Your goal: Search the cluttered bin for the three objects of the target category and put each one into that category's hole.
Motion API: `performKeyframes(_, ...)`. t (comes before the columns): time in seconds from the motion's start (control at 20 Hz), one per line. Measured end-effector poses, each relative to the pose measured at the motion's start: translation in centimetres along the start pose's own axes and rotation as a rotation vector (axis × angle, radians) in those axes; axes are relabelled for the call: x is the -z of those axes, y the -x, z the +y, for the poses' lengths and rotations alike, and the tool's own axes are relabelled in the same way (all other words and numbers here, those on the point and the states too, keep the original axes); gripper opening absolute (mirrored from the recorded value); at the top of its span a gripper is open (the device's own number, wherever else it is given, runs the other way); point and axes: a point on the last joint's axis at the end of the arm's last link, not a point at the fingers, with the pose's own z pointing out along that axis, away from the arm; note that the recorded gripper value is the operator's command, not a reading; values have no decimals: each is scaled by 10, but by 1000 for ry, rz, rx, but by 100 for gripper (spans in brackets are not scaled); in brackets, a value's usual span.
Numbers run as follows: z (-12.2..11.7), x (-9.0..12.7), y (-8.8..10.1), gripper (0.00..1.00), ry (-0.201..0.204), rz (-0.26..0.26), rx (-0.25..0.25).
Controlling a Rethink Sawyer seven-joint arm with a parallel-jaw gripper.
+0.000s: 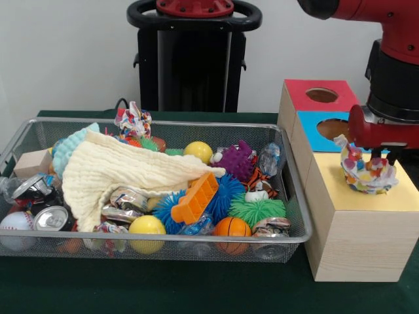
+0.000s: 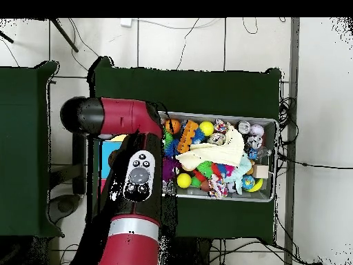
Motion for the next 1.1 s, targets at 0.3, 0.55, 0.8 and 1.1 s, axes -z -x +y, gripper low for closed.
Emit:
performKeyframes(0.3,-8,4,5,0,11,-5,-24)
performKeyframes(0.55,-8,0,4,0,10,1,-23)
performKeyframes(0.8,-7,-12,0,0,7,10,-21)
performKeyframes(1.1,-7,-26,-3,0,2,11,-20)
